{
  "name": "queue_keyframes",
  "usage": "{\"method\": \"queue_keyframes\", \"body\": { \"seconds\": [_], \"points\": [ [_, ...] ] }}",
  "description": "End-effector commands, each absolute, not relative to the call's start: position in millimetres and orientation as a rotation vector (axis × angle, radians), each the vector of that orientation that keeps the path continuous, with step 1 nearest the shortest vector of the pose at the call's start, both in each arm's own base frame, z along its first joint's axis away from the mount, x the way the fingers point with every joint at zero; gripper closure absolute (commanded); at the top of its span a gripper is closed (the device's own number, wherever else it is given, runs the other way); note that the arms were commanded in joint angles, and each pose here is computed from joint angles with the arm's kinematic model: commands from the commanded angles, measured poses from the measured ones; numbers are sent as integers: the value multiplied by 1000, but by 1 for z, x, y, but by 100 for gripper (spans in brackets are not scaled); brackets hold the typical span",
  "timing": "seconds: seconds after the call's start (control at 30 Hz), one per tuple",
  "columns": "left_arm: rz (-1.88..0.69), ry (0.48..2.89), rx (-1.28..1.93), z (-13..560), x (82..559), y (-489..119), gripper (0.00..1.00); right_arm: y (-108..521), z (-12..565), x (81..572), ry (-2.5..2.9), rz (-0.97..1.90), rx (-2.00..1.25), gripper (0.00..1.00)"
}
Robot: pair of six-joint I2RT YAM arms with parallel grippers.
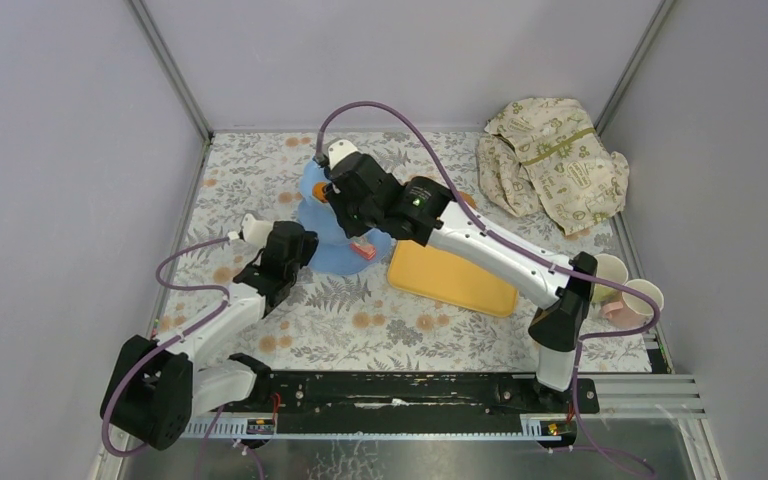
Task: Serve the afternoon tea
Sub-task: Adjust the desert table at the center of the board.
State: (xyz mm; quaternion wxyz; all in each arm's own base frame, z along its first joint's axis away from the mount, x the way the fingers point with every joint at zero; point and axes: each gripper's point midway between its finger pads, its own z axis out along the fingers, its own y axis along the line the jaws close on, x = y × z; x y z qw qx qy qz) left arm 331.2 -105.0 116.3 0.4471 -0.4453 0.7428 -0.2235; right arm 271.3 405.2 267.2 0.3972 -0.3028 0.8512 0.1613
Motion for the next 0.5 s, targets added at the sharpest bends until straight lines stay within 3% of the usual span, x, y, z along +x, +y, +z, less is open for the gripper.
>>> {"method": "queue_keyframes", "body": {
  "seconds": [0.0,0.23,0.47],
  "points": [
    [-508,1826,-1121,114,327,-97,72,411,288,280,2119,405,-722,93],
    [-468,1801,-1104,123,324,-88,46,421,280,286,2142,380,-730,93],
    [-440,1747,-1058,148,322,-78,42,426,277,298,2159,353,-714,93]
  ]
}}
